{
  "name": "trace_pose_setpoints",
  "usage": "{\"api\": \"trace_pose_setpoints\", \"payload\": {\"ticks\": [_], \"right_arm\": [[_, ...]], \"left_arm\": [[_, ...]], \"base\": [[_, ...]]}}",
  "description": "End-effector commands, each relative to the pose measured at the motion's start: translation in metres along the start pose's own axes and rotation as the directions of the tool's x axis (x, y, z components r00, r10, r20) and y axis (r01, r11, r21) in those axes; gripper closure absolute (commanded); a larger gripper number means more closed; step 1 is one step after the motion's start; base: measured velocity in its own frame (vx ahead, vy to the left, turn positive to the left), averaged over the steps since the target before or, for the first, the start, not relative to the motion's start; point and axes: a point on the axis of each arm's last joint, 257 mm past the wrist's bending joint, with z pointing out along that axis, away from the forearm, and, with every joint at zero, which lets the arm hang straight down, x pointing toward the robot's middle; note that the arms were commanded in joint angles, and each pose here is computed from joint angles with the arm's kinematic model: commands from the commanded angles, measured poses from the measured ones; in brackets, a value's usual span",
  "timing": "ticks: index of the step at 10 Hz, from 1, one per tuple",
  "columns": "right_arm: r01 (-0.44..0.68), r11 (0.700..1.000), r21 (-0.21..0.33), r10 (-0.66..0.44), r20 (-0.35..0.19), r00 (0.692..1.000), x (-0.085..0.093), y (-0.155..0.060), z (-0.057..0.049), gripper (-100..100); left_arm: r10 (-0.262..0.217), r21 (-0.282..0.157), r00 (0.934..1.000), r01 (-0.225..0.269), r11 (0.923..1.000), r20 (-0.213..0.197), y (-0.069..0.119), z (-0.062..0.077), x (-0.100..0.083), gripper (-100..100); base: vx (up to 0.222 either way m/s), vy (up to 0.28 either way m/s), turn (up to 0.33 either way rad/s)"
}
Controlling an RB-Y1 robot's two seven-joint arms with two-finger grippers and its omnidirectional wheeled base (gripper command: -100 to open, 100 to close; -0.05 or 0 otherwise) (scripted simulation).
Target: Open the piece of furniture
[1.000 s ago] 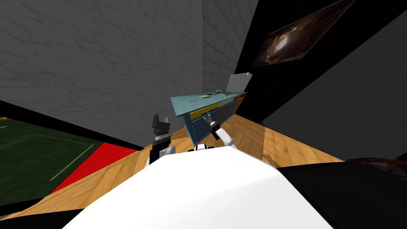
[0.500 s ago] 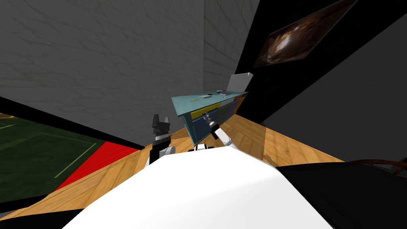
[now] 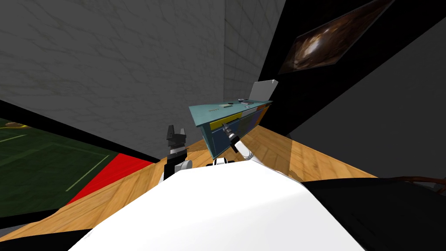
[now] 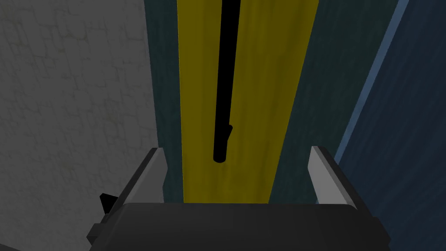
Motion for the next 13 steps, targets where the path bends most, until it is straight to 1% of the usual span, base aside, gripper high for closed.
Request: {"api": "trace_pose_setpoints", "payload": {"ticks": [1, 2, 3, 4, 5, 6, 10, 11, 12, 13], "right_arm": [[0.098, 0.995, -0.006, -0.098, 0.013, 0.995, -0.001, 0.005, 0.000, -100], [0.071, 0.997, -0.005, -0.071, 0.010, 0.997, -0.001, 0.004, 0.001, -100], [0.075, 0.997, -0.003, -0.075, 0.021, 0.997, 0.007, -0.002, 0.006, -100], [0.076, 0.997, -0.002, -0.076, 0.012, 0.997, 0.004, 0.000, 0.004, -100], [0.075, 0.997, -0.003, -0.075, 0.015, 0.997, 0.004, -0.001, 0.004, 100], [0.074, 0.997, -0.001, -0.074, 0.022, 0.997, 0.003, -0.003, 0.004, 100], [0.071, 0.997, 0.005, -0.071, 0.038, 0.997, 0.000, -0.008, 0.002, 100], [0.071, 0.997, 0.009, -0.071, 0.034, 0.997, 0.000, -0.009, 0.003, 100], [0.048, 0.999, -0.003, -0.048, 0.055, 0.997, -0.004, -0.001, 0.011, -100], [0.054, 0.999, 0.010, -0.054, 0.059, 0.997, -0.004, -0.007, 0.015, -100]], "left_arm": [[0.000, 0.000, 1.0000, 0.000, 1.0000, 0.000, 0.000, 0.000, 0.000, 0], [0.000, 0.000, 1.0000, 0.000, 1.0000, 0.000, 0.000, 0.000, 0.000, 0], [0.000, 0.000, 1.0000, 0.000, 1.0000, 0.000, 0.000, 0.000, 0.000, 0], [0.000, 0.000, 1.0000, 0.000, 1.0000, 0.000, 0.000, 0.000, 0.000, 0], [0.000, 0.000, 1.0000, 0.000, 1.0000, 0.000, 0.000, 0.000, 0.000, 0], [0.000, 0.000, 1.0000, 0.000, 1.0000, 0.000, 0.000, 0.000, 0.000, 0], [0.000, 0.000, 1.0000, 0.000, 1.0000, 0.000, 0.000, 0.000, 0.000, 0], [0.000, 0.000, 1.0000, 0.000, 1.0000, 0.000, 0.000, 0.000, 0.000, 0], [0.000, 0.000, 1.0000, 0.000, 1.0000, 0.000, 0.000, 0.000, 0.000, 0], [0.000, 0.000, 1.0000, 0.000, 1.0000, 0.000, 0.000, 0.000, 0.000, 0]], "base": [[-0.020, 0.005, 0.016], [-0.009, 0.002, 0.003], [0.032, 0.078, -0.082], [0.020, 0.052, -0.026], [0.003, 0.009, 0.005], [-0.066, -0.040, -0.048], [-0.169, -0.084, -0.047], [-0.091, -0.041, -0.012], [-0.070, -0.008, -0.026], [-0.061, 0.007, -0.009]]}}
